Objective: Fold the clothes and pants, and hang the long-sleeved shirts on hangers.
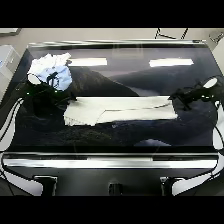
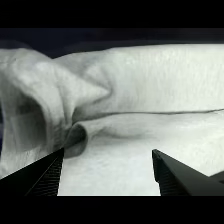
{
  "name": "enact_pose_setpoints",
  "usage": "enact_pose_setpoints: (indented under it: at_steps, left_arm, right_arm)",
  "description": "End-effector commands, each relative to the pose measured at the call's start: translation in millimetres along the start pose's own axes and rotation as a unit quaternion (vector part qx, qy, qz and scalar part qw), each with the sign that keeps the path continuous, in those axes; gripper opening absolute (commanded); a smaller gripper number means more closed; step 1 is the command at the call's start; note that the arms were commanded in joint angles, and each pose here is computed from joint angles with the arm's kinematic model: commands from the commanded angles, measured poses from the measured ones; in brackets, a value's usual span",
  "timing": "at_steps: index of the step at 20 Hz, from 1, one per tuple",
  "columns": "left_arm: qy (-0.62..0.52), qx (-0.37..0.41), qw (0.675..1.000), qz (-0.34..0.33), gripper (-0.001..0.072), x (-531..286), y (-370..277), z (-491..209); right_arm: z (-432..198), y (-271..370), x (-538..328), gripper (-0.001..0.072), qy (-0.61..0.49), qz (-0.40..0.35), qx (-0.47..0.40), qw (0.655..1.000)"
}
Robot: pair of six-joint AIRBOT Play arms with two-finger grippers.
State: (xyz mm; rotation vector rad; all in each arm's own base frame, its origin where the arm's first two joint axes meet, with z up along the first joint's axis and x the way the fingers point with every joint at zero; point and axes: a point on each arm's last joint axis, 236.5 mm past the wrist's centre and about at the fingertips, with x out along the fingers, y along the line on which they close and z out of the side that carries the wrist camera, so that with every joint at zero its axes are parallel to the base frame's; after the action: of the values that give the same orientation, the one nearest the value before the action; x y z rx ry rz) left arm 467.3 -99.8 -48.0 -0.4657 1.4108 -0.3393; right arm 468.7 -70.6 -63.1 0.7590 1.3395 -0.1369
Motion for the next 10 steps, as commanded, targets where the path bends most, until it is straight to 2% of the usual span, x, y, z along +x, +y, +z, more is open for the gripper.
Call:
enact_pose_setpoints:
  at_steps: [1, 7, 8, 9, 10]
  left_arm:
    - [0.011, -0.004, 1.000, -0.004, 0.0600, -17, 1, -6]
    - [-0.026, 0.043, 0.999, -0.015, 0.0592, -50, -45, -7]
    - [-0.029, 0.053, 0.998, -0.018, 0.0592, -53, -56, -9]
    - [-0.032, 0.064, 0.997, -0.024, 0.0591, -55, -68, -11]
    - [-0.037, 0.073, 0.996, -0.032, 0.0589, -55, -81, -12]
  right_arm:
    - [5, -28, -11, 0.0713, 0.014, -0.007, 0.001, 1.000]
    - [-27, -12, 35, 0.0711, 0.111, 0.066, 0.000, 0.992]
    - [-29, -8, 40, 0.0690, 0.115, 0.073, 0.003, 0.991]
    - [-31, -3, 43, 0.0571, 0.119, 0.075, 0.000, 0.990]
    - [-32, 1, 46, 0.0373, 0.116, 0.074, -0.007, 0.990]
